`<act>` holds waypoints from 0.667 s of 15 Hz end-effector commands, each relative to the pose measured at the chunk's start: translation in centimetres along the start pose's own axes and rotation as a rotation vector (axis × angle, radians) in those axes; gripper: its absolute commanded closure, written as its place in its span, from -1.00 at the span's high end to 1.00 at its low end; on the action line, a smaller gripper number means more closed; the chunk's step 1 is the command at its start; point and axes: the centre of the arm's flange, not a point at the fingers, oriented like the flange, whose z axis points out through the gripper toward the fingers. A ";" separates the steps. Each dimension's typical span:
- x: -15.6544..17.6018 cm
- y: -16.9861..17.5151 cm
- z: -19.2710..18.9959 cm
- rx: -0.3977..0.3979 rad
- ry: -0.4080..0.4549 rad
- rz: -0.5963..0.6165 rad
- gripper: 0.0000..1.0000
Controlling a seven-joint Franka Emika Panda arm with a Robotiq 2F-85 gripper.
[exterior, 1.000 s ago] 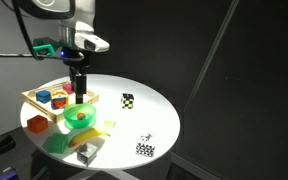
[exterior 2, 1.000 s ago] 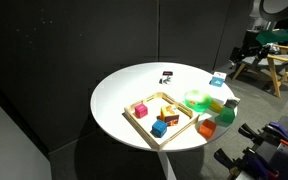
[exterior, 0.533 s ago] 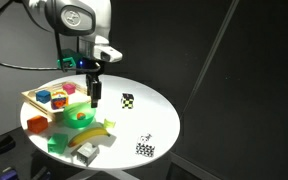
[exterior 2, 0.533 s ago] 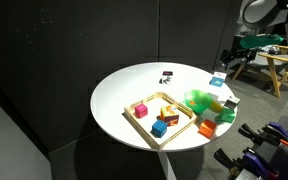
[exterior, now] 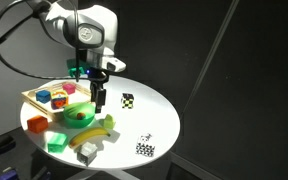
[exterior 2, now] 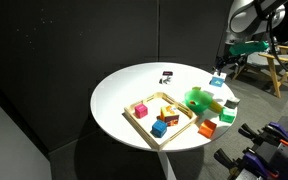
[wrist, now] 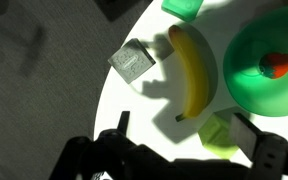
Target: Put the grey block on top of the orange cube in the crate
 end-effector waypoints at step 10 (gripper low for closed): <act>0.7 -0.6 1.5 -0.015 -0.017 -0.005 1.00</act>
